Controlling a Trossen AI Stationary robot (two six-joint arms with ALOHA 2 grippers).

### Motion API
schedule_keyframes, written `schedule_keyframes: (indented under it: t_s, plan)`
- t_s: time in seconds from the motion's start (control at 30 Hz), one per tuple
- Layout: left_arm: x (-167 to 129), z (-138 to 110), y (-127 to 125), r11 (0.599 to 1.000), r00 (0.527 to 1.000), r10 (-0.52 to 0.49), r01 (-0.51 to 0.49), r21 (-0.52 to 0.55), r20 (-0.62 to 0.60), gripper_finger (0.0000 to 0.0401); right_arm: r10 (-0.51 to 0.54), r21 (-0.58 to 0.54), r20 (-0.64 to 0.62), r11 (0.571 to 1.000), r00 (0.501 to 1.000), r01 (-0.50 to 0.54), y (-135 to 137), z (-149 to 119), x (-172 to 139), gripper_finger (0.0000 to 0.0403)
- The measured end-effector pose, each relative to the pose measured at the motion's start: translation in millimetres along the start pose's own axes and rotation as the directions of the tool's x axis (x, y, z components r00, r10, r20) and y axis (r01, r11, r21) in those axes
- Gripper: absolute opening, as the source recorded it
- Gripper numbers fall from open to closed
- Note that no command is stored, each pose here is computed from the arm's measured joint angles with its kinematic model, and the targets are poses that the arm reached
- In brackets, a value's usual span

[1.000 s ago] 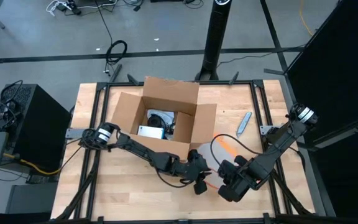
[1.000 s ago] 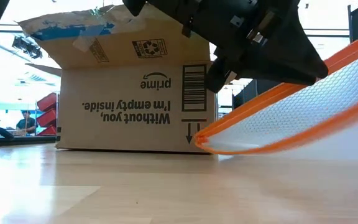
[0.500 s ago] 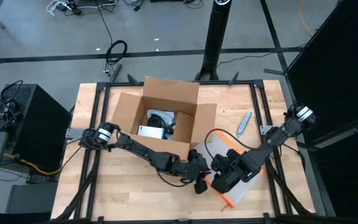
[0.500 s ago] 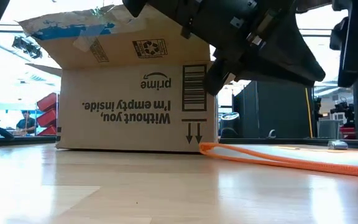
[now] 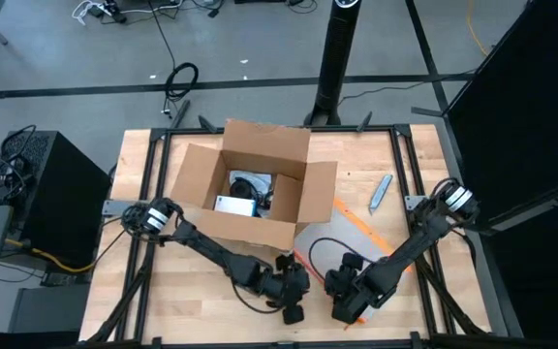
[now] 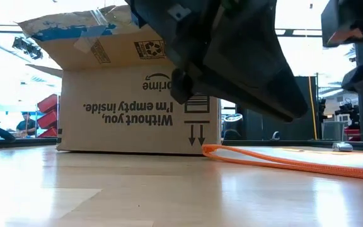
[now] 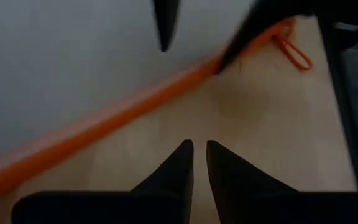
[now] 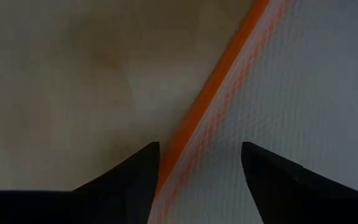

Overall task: Unpack boxes
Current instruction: Open the transparent zip bag

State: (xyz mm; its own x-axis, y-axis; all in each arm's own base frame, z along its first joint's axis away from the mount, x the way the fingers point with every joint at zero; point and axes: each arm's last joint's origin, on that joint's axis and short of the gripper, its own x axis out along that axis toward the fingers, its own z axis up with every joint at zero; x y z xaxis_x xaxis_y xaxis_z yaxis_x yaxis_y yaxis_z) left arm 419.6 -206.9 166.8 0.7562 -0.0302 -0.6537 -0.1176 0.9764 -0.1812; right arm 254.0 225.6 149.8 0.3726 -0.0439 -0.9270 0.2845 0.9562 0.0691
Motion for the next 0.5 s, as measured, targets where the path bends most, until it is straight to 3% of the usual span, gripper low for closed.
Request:
schedule_keyframes:
  t_s: [0.43,0.5]
  plan:
    - [-2,-3,-5,1.000,1.000,-0.003,0.003,-0.028,0.000,0.0035,-0.026,0.083,0.014,0.996,1.000,0.024,-3,8,12,0.0023]
    - [-3,-4,-6,1.000,1.000,-0.004,0.004,-0.027,0.000,0.0035,-0.022,0.098,0.019,0.995,1.000,0.020,-4,10,10,0.0011]
